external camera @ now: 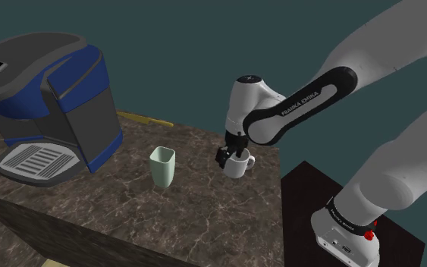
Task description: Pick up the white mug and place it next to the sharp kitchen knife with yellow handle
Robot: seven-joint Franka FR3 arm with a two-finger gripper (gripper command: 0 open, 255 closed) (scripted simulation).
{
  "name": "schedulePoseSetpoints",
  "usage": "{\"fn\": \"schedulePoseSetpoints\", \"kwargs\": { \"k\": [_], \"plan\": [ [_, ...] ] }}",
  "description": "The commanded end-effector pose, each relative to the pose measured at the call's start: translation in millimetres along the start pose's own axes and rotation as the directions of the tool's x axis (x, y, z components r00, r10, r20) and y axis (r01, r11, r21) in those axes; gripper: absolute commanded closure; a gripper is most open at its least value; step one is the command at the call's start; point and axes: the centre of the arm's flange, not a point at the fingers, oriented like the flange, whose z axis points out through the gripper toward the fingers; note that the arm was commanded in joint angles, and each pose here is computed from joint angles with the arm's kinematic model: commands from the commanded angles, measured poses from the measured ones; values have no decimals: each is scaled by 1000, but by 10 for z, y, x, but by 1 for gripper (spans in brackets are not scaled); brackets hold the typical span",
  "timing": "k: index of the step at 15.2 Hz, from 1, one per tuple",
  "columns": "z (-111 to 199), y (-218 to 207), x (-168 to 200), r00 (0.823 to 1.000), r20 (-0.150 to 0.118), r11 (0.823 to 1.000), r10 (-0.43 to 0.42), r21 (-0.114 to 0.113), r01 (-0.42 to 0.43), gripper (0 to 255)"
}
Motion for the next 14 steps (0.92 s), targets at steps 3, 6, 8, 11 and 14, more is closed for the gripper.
{"fn": "schedulePoseSetpoints", "kwargs": {
  "k": [3, 6, 8, 11, 14],
  "plan": [
    [134, 2, 1, 1000, -1, 1000, 0, 0, 0, 0],
    [134, 2, 1, 1000, -1, 1000, 0, 0, 0, 0],
    [134, 2, 1, 1000, -1, 1000, 0, 0, 0, 0],
    [133, 2, 1, 1000, -1, 1000, 0, 0, 0, 255],
    [133, 2, 1, 1000, -1, 1000, 0, 0, 0, 255]
  ]
}}
